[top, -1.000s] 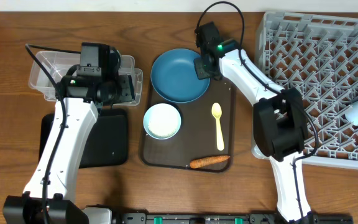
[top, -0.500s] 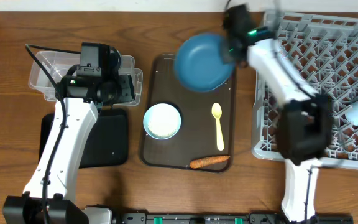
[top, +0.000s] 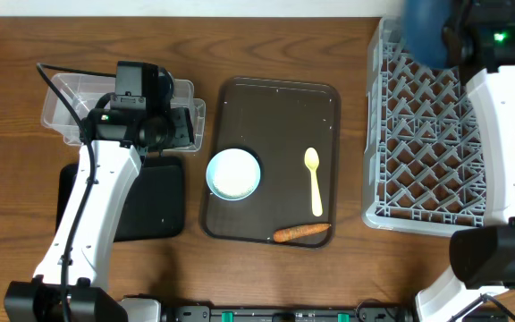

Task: Sort waste into correct bins and load items into the dishwasher rack
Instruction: 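Lift blue plate and place it upright in the rack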

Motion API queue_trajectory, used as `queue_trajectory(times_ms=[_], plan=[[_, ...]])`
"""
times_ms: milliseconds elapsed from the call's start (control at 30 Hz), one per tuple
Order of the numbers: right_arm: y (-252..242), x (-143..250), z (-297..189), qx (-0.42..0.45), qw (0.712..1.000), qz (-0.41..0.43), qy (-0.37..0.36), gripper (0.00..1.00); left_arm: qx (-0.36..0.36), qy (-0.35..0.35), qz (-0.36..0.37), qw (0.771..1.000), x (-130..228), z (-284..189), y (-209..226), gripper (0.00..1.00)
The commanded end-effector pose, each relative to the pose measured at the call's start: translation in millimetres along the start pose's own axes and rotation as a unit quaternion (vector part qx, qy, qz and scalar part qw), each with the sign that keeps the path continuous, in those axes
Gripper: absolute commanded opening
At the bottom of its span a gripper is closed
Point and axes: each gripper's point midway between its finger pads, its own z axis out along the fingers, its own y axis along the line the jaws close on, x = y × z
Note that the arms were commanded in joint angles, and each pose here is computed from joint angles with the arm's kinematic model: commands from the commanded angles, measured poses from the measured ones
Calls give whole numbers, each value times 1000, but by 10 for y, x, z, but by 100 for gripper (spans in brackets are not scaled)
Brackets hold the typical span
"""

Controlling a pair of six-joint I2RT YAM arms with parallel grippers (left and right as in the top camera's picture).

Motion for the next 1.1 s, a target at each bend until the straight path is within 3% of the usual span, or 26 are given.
queue_trajectory(times_ms=[0,467,867,1067], plan=[[-664,207,139,155,987,-6,51,1,-8,0,2,1000,-15,2,41,52],[-1527,681,667,239,964,45,111,1,-8,1,2,1000,-7,2,43,52],[-1558,1149,1269,251,953,2,172,1,-8,1,2,1000,-10,2,42,52],[-1375,1178,1552,246,953,-40,173,1,-7,-4,2,1000,-31,2,38,52]])
